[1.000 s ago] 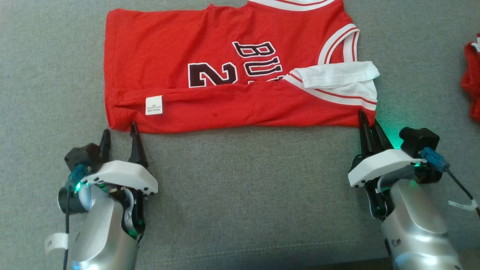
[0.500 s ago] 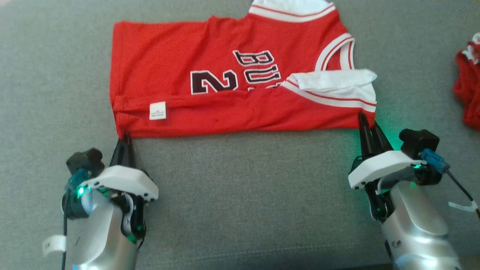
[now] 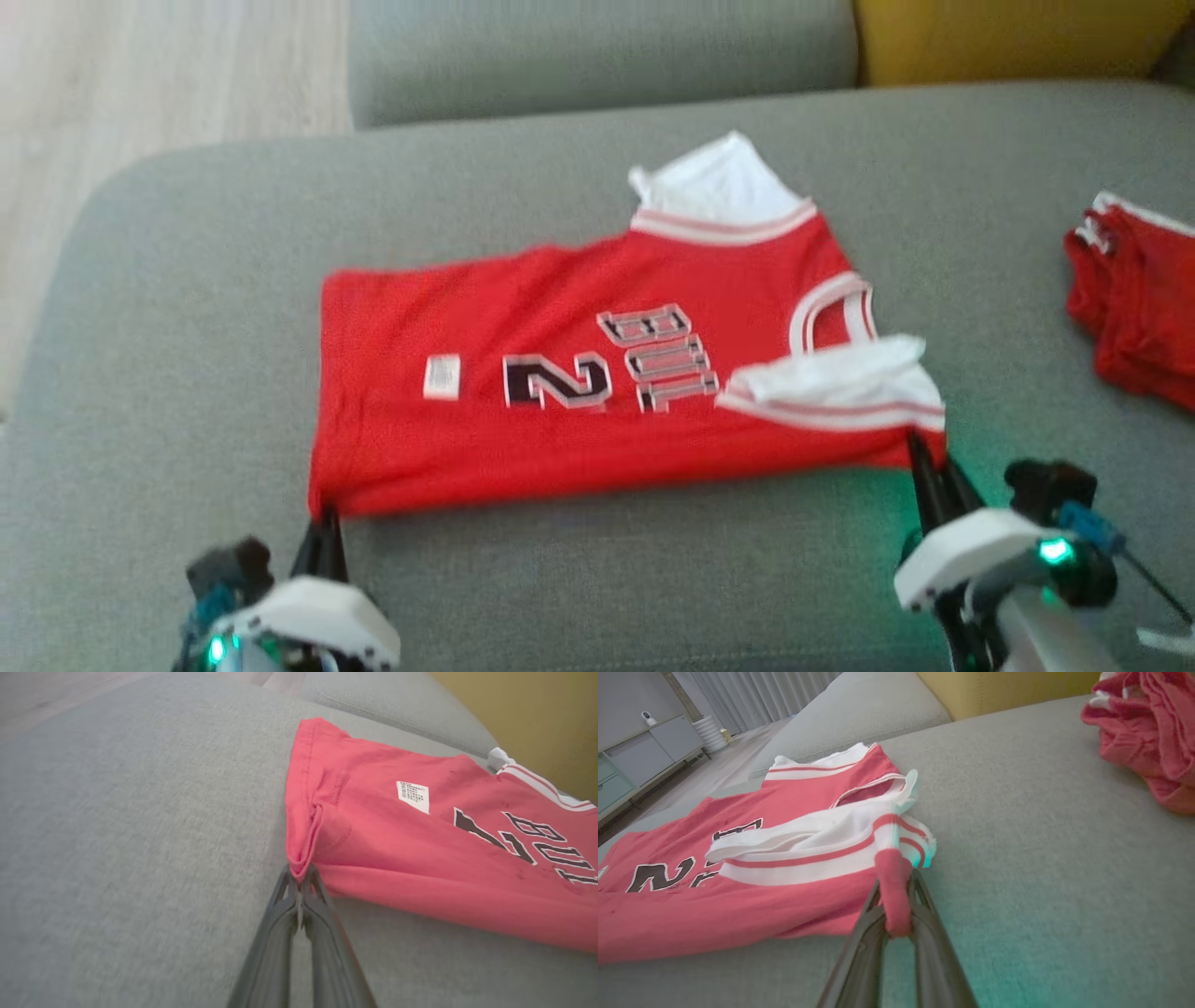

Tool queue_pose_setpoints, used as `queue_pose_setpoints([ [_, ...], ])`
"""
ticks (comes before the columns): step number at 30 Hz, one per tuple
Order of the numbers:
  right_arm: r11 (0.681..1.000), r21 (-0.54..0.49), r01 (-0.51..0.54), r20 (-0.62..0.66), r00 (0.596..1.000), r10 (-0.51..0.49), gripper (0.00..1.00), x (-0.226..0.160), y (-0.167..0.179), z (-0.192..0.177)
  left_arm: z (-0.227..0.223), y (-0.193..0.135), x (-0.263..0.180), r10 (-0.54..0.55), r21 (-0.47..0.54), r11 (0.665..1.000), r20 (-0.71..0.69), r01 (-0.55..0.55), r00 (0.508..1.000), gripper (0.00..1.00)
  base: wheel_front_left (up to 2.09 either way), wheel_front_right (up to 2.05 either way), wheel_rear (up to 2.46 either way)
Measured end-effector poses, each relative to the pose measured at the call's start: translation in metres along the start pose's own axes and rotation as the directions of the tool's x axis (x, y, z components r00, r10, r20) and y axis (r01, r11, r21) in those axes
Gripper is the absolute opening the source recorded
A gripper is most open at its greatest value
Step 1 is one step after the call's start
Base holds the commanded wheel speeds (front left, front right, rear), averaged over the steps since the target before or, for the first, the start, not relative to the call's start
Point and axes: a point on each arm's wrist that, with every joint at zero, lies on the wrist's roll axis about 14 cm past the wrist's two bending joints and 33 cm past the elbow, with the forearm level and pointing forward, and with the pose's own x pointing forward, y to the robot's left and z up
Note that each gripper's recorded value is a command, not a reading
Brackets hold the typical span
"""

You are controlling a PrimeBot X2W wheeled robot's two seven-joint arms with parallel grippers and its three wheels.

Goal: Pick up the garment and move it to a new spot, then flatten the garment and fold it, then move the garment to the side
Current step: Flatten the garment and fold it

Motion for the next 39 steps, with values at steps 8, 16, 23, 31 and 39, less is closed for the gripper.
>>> queue_pose_setpoints([
  [8,1.0,0.026,0.006,-0.015,1.0,-0.005,1.0,-0.008,-0.002,-0.006,-0.004,0.011,-0.01,0.055,0.017,0.998,0.0,-0.055,0.998,1.0,0.0,0.0,0.0],
  [16,1.0,-0.009,-0.021,0.088,0.996,0.022,1.0,0.012,0.004,0.033,0.035,-0.007,0.014,-0.007,0.077,0.997,0.102,-0.001,0.995,1.0,0.0,0.0,0.0],
  [23,0.996,-0.063,-0.069,0.129,0.989,0.077,1.0,0.037,0.021,0.067,0.059,-0.007,0.051,-0.046,0.173,0.984,0.103,0.028,0.994,1.0,0.0,0.0,0.0],
  [31,0.983,-0.151,-0.106,0.161,0.978,0.13,1.0,0.085,0.035,0.112,0.086,-0.011,0.119,-0.08,0.242,0.967,0.004,0.077,0.997,1.0,0.0,0.0,0.0],
  [39,0.973,-0.194,-0.125,0.146,0.977,0.154,1.0,0.121,0.038,0.116,0.072,-0.006,0.169,-0.078,0.311,0.941,-0.177,0.131,0.981,1.0,0.0,0.0,0.0],
])
